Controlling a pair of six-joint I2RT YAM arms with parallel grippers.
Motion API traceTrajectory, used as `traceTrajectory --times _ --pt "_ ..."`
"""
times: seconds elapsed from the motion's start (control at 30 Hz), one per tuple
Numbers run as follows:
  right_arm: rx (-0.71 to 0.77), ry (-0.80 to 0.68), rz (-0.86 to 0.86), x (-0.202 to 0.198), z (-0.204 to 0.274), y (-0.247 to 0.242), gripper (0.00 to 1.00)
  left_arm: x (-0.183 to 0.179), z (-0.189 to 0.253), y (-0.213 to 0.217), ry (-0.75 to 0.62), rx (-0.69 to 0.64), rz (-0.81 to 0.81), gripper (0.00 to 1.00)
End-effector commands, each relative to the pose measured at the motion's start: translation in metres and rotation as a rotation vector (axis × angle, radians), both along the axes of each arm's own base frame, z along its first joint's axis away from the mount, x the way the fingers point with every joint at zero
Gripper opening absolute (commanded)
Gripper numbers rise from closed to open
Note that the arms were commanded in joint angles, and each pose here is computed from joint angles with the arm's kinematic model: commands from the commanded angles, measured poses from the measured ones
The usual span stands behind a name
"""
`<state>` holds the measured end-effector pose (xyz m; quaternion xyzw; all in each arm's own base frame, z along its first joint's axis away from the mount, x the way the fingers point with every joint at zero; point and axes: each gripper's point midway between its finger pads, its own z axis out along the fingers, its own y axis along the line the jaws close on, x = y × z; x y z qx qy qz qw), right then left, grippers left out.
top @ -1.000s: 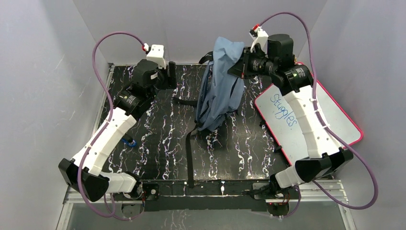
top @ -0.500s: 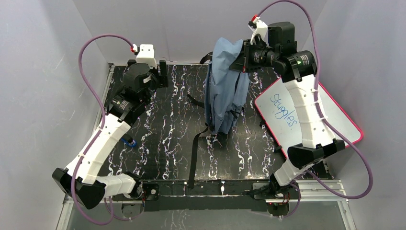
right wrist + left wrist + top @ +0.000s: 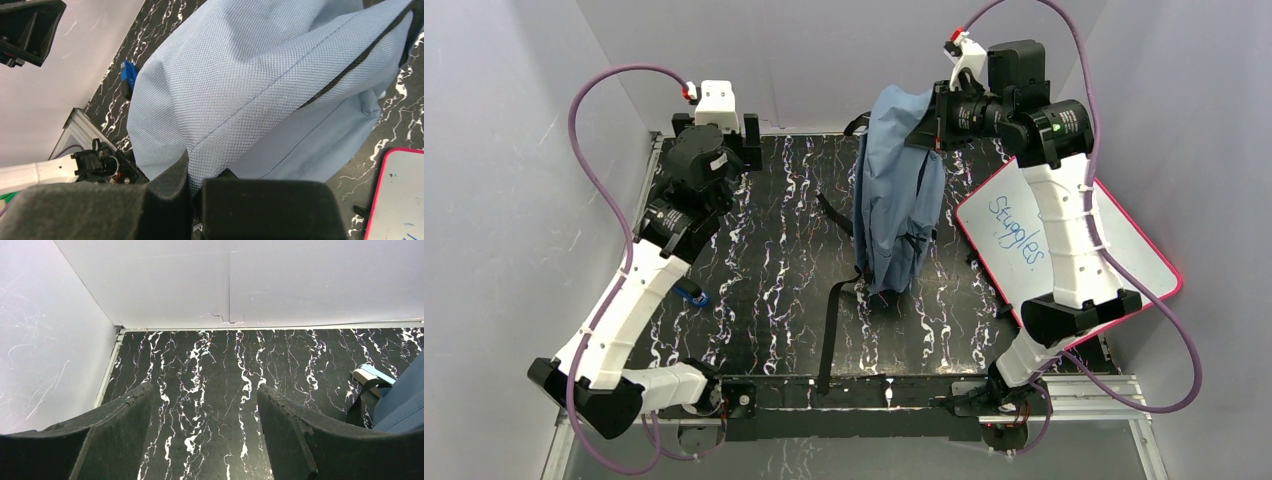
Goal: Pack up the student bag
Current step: Adjust the student bag at the center of the board.
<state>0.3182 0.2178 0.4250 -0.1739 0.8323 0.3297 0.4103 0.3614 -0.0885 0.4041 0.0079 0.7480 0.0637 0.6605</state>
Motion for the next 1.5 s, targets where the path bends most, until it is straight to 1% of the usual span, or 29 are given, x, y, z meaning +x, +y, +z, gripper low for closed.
traceTrajectory --times 0.0,0.1,0.2,0.4,0.57,0.67,0.8,1.0,1.1,1.23,1.33,1.4,1.47 --pt "0.192 -0.279 0.112 0.002 0.078 0.023 0.0 -0.014 0.032 0.014 -0.084 -0.043 0.032 0.73" --pt "0.218 -0.248 0.164 0.004 0.066 0.041 0.0 -0.018 0.031 0.016 -0.085 -0.049 0.033 0.73" --pt "0.211 -0.229 0.194 0.007 0.056 0.062 0.0 -0.021 0.03 0.017 -0.085 -0.054 0.032 0.73" --pt "0.164 -0.178 0.287 0.003 0.016 0.13 0.0 -0.029 0.04 0.025 -0.117 -0.072 0.05 0.73" --pt "0.099 -0.125 0.312 0.003 -0.037 0.185 0.0 -0.042 0.057 0.038 -0.178 -0.089 0.084 0.73" --pt "0.057 -0.082 0.356 -0.004 -0.073 0.219 0.0 -0.05 0.065 0.044 -0.207 -0.1 0.095 0.73" --pt "-0.023 -0.043 0.401 -0.015 -0.124 0.258 0.0 -0.054 0.065 0.047 -0.209 -0.101 0.096 0.73" --pt "-0.093 0.008 0.449 -0.033 -0.189 0.293 0.04 -0.058 0.061 0.043 -0.19 -0.118 0.066 0.73" --pt "-0.104 0.037 0.484 -0.043 -0.214 0.304 0.1 -0.059 0.055 0.038 -0.179 -0.153 0.045 0.73" --pt "-0.109 0.057 0.499 -0.046 -0.228 0.308 0.26 -0.057 0.036 0.027 -0.134 -0.207 0.011 0.73" --pt "-0.11 0.021 0.492 -0.044 -0.217 0.303 0.39 -0.054 0.018 0.017 -0.092 -0.249 -0.014 0.73" --pt "-0.116 -0.027 0.464 -0.041 -0.203 0.294 0.49 -0.051 0.006 0.011 -0.066 -0.275 -0.03 0.73" --pt "-0.13 -0.087 0.426 -0.036 -0.188 0.281 0.56 -0.049 -0.003 0.004 -0.047 -0.301 -0.044 0.73"
